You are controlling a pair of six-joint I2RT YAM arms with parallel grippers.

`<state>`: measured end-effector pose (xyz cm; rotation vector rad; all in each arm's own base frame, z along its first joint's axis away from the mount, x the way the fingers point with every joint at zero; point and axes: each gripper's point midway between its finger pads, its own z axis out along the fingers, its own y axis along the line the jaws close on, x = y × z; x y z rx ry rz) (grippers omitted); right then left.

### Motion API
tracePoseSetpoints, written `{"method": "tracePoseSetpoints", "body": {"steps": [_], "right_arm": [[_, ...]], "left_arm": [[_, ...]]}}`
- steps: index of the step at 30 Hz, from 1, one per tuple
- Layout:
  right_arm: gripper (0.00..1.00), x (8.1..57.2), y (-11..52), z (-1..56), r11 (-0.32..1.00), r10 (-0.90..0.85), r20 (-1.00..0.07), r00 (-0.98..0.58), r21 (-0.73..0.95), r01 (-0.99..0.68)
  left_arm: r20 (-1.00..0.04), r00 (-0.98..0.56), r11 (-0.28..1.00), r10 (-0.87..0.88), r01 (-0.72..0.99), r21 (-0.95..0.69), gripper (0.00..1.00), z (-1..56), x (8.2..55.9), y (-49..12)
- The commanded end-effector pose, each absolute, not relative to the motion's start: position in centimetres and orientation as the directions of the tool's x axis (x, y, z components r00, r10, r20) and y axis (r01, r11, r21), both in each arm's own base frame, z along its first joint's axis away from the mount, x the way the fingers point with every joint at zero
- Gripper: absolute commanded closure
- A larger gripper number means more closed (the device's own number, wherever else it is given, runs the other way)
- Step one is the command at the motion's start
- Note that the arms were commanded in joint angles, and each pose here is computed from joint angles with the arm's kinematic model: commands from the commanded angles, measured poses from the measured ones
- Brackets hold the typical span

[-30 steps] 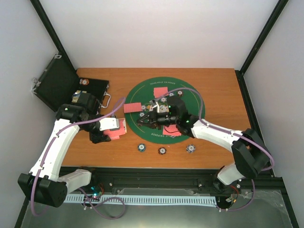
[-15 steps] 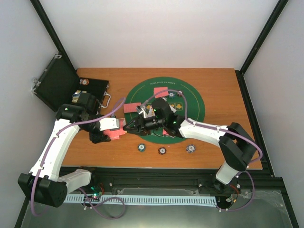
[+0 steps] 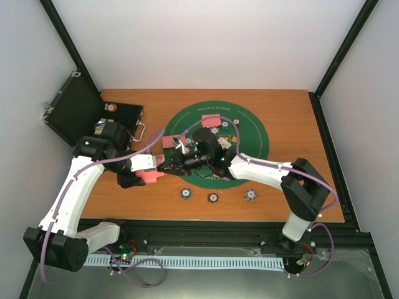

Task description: Distribute texas hold em gaming equipment

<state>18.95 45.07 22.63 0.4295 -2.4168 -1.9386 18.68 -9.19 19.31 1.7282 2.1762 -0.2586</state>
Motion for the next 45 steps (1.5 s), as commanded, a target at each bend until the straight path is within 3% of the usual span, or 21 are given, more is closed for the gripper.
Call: {"method": "tracePoseSetpoints", "body": {"steps": [1,18,26,31,45], "right_arm": [[0.97,19.1,45.9,23.1,0.172,-0.228,-0.173,-0.958,0.961,-0.215],[0.97,22.8,38.8,24.1,0.181,-0.078,-0.193,-0.978,0.962,-0.205],[0.97,29.3,27.9,18.4,0.415,0.108,-0.154,-0.982,0.905,-0.097],[0.97,33.7,21.0,14.8,0.481,0.233,-0.104,-0.967,0.876,0.022],[0.97,41.2,16.0,7.8,0.622,0.284,-0.034,-0.958,0.768,0.157]], "left_arm": [[-0.397,-0.178,0.233,0.9,0.968,0.095,0.97,20.5,18.6,-9.3],[-0.391,-0.177,0.232,0.903,0.968,0.098,0.98,20.4,18.7,-9.2],[-0.397,-0.175,0.23,0.901,0.969,0.094,0.97,20.4,18.6,-9.3],[-0.393,-0.174,0.23,0.903,0.968,0.098,0.97,20.4,18.6,-9.2],[-0.394,-0.182,0.234,0.901,0.968,0.089,0.98,20.3,18.5,-9.3]]}}
